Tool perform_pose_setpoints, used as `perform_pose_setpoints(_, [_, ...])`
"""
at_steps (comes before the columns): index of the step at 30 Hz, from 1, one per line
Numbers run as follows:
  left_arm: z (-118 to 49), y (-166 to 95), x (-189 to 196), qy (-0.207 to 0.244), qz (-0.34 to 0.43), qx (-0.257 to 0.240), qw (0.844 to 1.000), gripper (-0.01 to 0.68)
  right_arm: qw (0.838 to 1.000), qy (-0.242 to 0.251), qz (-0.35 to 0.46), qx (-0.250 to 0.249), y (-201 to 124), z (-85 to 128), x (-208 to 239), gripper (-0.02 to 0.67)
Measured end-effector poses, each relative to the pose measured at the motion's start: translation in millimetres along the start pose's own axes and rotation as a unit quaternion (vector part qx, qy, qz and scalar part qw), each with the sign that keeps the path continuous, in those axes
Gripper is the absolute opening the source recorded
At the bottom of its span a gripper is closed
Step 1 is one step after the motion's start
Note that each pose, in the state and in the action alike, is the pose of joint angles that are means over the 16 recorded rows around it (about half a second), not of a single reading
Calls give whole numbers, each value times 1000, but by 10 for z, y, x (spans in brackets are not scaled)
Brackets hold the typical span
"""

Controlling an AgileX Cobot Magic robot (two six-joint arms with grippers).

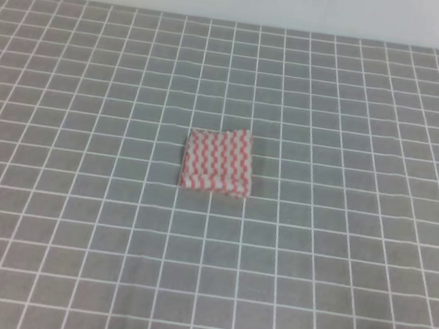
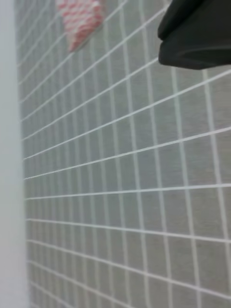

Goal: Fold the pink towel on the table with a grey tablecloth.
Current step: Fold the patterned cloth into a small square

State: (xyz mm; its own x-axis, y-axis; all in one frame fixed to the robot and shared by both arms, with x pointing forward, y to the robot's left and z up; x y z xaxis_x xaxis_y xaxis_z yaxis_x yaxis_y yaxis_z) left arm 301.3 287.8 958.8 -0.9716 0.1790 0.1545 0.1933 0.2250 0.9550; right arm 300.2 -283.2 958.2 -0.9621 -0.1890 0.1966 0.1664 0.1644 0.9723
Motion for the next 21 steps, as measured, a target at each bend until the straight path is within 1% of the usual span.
perform_pose_setpoints(8, [-1,-58,4,1,38,-10,999,-3,1000,0,0,0,7,0,1,-16])
perform_pose_setpoints(21, [-5,-52,5,2,44,-12,999,-4,1000,0,0,0,-2,0,-1,-16])
Point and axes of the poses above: a point on each arm's last joint axis where the gripper is mounted, x pointing back along that axis away from the gripper, z along the wrist's bending axis when the last joint is at zero, y = z × x, the point moved 1 cm from there along -x, pointing out along that axis toward the gripper, and after that the axes turned 14 degrees about x, right-handed, at the moved point
